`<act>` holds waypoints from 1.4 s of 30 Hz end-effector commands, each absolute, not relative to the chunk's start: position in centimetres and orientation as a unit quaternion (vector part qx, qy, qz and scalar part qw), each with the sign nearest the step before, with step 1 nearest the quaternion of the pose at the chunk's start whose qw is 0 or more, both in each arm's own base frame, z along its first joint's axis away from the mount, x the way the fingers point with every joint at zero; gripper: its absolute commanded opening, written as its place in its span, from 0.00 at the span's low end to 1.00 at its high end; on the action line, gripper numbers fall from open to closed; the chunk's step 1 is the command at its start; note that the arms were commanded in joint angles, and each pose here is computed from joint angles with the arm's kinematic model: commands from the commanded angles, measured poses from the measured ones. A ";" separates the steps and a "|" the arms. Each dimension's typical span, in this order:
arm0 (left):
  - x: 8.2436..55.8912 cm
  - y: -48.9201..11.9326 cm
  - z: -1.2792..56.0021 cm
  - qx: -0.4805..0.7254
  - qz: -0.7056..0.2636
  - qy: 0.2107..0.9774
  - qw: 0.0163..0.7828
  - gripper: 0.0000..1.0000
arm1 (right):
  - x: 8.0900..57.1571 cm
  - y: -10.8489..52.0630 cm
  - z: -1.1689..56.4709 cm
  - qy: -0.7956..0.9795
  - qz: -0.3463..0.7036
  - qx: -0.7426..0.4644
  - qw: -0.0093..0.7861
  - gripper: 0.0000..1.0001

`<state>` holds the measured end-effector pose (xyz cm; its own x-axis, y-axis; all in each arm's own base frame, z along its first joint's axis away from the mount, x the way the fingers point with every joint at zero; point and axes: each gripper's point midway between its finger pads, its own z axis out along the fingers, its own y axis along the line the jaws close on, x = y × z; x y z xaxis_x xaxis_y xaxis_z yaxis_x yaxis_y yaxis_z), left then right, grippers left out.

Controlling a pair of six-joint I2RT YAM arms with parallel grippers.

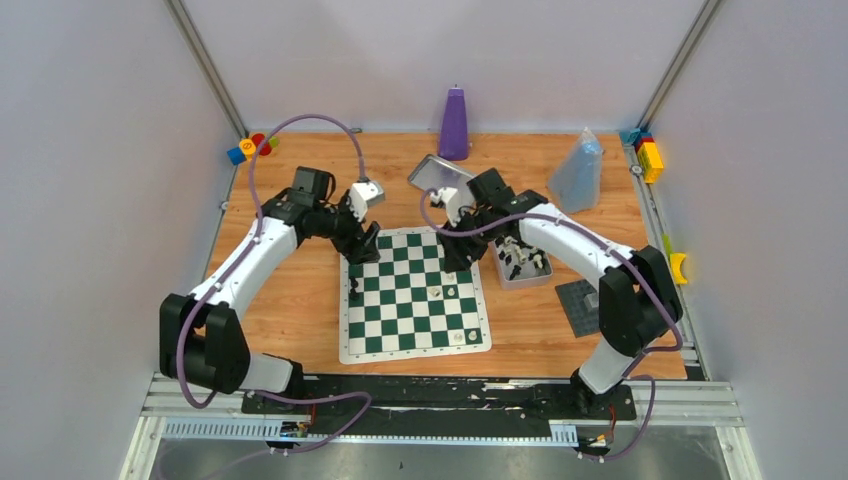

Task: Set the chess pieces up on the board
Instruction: Pick up the chess piece from the chessboard.

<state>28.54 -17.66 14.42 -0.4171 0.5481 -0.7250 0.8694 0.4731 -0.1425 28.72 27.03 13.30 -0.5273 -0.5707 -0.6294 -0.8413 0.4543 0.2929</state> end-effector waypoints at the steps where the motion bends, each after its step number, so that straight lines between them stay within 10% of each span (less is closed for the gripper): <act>1: 28.6 -15.0 16.7 0.393 -0.261 0.815 0.338 0.85 | 27.5 29.4 12.6 0.798 0.275 -0.474 0.252 0.51; 42: 28.7 -9.7 17.8 0.305 -0.241 0.847 0.363 0.86 | 25.3 32.5 3.1 0.818 0.154 -0.529 0.162 0.30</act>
